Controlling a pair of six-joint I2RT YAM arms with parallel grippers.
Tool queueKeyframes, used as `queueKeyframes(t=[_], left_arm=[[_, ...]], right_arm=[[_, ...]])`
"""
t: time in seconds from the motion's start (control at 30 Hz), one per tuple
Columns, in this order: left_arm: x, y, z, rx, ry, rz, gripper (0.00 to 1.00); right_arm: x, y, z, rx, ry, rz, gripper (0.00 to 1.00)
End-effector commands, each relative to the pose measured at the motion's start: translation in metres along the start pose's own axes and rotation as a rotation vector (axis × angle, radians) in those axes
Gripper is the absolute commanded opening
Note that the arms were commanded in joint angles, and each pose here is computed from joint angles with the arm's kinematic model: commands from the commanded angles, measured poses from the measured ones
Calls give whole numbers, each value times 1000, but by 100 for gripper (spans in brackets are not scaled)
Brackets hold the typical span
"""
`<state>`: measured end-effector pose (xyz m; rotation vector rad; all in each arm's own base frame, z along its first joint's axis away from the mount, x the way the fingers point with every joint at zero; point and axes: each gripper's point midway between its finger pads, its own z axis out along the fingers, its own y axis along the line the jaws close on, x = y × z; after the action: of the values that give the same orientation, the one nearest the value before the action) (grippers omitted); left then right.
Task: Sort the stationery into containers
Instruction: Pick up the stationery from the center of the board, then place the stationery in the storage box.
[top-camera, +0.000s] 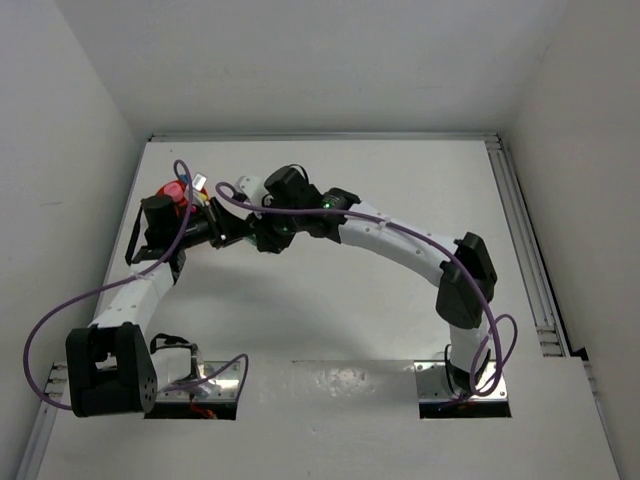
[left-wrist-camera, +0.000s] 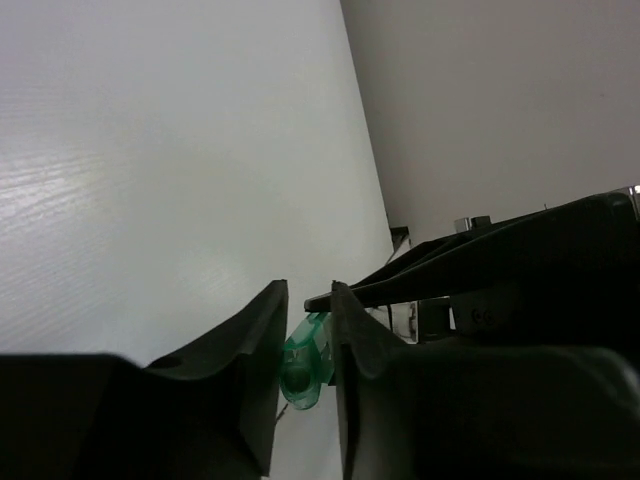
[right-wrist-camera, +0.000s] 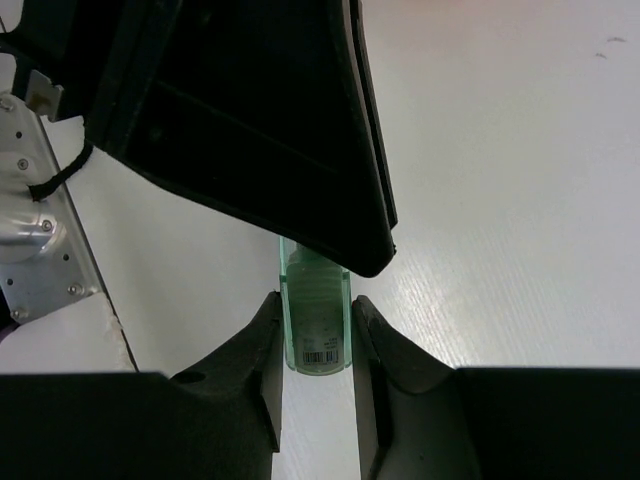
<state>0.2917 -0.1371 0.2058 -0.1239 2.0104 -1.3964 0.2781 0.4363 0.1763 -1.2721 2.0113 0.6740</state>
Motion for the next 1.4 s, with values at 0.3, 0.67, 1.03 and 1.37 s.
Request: queueKeyframes(t=[0.3,0.67,1.03,1.37], left_arm=[[-20,1,-14,-19,-52,35,0],[-176,52,-122,-525,-194,454,0],[-216,118,-165,-741,-231,502,0],[-213,152,-155,-784,-225,464,0]], right_arm=[[-25,-11,-6,80,-67,-4,58],[19,-43,-36,81,-1,126,85],[53,-65,-48,114,26,193,85],[64,-70,-45,107,43,214,85]])
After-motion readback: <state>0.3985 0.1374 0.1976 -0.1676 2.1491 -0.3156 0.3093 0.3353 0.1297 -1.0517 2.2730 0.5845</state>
